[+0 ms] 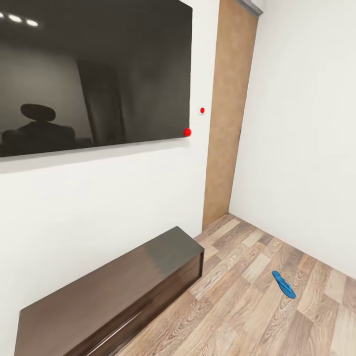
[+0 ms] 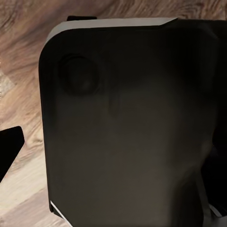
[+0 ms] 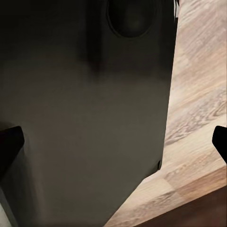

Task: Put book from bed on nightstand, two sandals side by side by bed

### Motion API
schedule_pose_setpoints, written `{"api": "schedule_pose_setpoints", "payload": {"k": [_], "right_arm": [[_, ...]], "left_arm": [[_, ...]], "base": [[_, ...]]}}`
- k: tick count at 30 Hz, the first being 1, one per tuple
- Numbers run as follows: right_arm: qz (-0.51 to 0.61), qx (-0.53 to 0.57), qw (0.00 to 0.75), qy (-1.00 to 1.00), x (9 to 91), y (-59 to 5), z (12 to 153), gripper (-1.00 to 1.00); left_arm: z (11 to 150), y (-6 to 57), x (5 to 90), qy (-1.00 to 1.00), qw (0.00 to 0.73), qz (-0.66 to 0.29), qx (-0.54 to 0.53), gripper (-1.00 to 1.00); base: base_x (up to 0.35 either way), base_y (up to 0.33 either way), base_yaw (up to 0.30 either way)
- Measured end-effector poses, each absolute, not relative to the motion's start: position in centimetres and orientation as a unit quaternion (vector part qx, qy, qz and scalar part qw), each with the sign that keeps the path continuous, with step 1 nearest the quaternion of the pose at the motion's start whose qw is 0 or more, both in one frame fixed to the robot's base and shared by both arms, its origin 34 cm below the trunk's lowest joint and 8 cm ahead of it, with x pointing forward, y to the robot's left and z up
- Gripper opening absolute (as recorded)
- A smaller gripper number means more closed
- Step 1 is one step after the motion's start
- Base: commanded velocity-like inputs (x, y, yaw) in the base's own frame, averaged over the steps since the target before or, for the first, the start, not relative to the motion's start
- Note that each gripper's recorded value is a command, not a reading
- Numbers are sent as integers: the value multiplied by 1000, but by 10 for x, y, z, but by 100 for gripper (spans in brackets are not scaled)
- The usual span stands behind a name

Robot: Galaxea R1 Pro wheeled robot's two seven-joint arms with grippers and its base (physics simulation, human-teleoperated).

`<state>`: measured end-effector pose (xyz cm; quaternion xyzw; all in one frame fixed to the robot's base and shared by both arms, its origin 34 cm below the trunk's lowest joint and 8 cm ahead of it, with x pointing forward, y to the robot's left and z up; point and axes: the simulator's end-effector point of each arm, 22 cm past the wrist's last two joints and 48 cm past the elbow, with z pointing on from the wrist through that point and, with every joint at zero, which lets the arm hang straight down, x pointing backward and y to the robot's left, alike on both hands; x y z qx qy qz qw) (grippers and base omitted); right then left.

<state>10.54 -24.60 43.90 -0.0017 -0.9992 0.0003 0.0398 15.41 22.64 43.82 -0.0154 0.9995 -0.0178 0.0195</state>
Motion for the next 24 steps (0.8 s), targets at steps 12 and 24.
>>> {"api": "schedule_pose_setpoints", "payload": {"k": [12, 24], "right_arm": [[0, -1, 39, -999, 106, -246, 439, 100], [0, -1, 36, -999, 109, -246, 439, 100]], "left_arm": [[439, 226, 161, 999, 34, -18, -13, 100], [439, 226, 163, 999, 37, -18, -12, 100]], "base": [[0, -69, -280], [0, -3, -279]]}}
